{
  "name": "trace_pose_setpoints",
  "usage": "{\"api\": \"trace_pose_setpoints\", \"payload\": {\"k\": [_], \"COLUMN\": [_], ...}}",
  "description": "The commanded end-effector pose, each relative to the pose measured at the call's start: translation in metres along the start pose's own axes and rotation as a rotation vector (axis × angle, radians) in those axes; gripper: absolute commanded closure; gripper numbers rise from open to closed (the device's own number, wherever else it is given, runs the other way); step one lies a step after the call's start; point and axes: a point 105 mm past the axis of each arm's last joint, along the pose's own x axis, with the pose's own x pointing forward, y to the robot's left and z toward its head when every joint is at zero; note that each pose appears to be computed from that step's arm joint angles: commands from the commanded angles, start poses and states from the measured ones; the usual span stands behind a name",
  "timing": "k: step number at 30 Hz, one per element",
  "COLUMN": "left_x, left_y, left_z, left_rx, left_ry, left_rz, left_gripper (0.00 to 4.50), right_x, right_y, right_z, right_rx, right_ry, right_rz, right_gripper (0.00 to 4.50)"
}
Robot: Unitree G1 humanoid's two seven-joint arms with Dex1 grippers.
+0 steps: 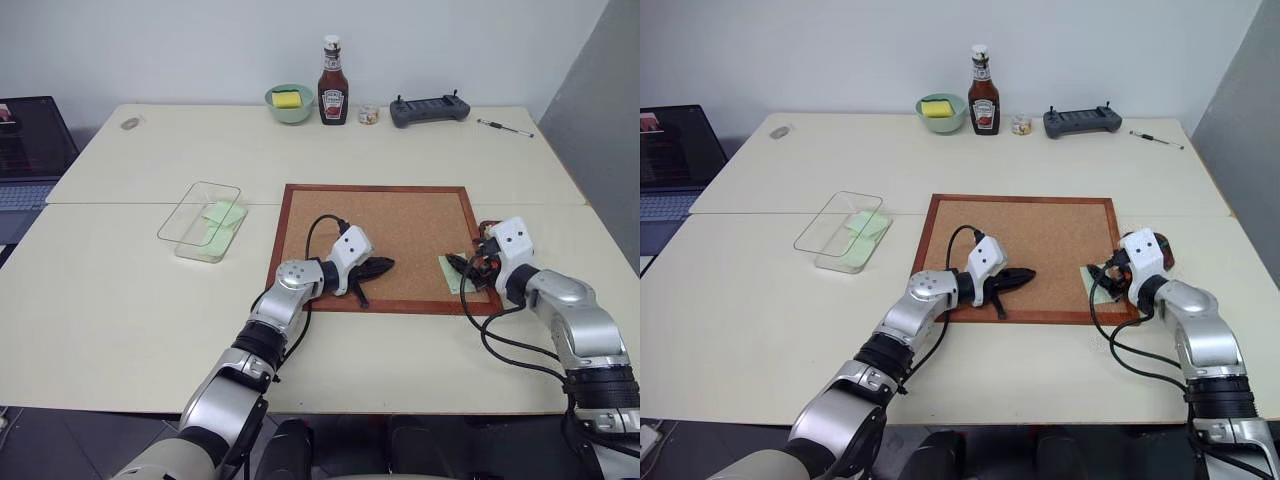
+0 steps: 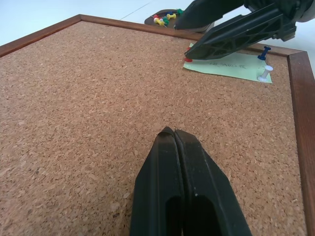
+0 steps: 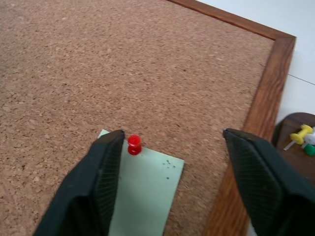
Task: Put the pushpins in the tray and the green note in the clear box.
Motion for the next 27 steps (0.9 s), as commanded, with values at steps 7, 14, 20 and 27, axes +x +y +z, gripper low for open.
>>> {"api": "trace_pose_setpoints", "payload": {"k": [7, 14, 20, 27], "left_x": [-0.001, -0.001, -0.001, -0.002], "left_y": [-0.011, -0.012, -0.014, -0.018], "left_z": [-0.024, -0.025, -0.026, -0.028], "left_rx": [-0.057, -0.059, -0.061, -0.059], "left_ry": [0.071, 0.074, 0.082, 0.083], "left_rz": [-0.026, -0.029, -0.038, -0.044], "left_gripper": [4.50, 4.50, 4.50, 4.50], "right_x": [0.003, 0.001, -0.002, -0.003], "right_y": [0.005, 0.005, 0.006, 0.008], "right_z": [0.015, 0.021, 0.032, 0.040], "right_rx": [-0.045, -0.053, -0.046, -0.018], "right_ry": [-0.035, -0.056, -0.091, -0.124], "right_rz": [0.043, 0.053, 0.061, 0.058], "right_gripper": [3.41, 4.47, 4.47, 4.47]}}
